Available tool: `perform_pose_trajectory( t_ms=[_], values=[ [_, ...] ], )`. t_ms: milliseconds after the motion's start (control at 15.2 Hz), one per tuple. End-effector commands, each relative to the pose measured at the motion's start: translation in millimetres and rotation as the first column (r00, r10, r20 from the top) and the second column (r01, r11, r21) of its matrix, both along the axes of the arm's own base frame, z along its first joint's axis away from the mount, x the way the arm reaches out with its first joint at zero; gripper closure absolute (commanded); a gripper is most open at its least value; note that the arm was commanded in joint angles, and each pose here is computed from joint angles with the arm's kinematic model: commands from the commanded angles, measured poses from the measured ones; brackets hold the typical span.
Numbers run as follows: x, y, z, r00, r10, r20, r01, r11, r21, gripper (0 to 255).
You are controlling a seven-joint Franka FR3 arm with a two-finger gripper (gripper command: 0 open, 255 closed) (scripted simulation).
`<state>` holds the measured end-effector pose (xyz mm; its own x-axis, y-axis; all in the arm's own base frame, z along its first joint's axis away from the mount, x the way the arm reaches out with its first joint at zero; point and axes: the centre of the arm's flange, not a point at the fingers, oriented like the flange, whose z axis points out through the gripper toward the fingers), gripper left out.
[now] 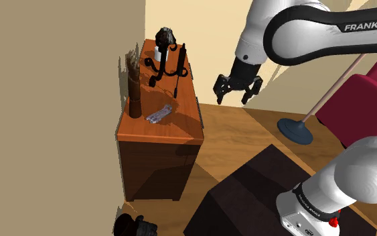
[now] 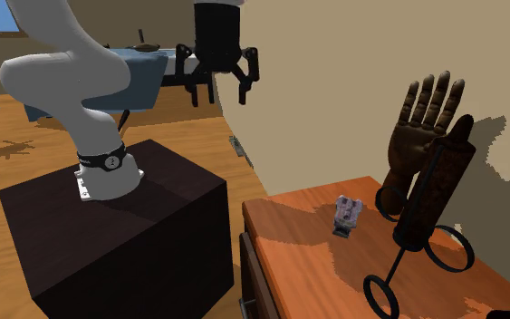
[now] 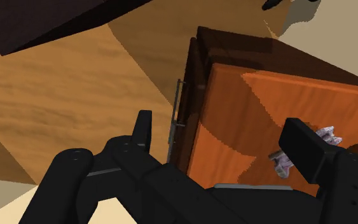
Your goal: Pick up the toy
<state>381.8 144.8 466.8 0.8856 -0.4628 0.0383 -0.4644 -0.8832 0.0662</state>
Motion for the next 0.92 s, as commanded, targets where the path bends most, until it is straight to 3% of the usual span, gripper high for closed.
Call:
perform_pose_trajectory(
  t_ms=[0,396,858],
  values=[
    [15.3,19.5,-10.9,0.998,-0.061,0.009,0.061,0.998,-0.007,0],
    [67.8,66.8,-51.8,0.974,-0.226,0.033,0.227,0.973,-0.033,0],
    [138.9,108.4,-99.6,0.91,-0.41,0.067,0.413,0.909,-0.058,0]
  ],
)
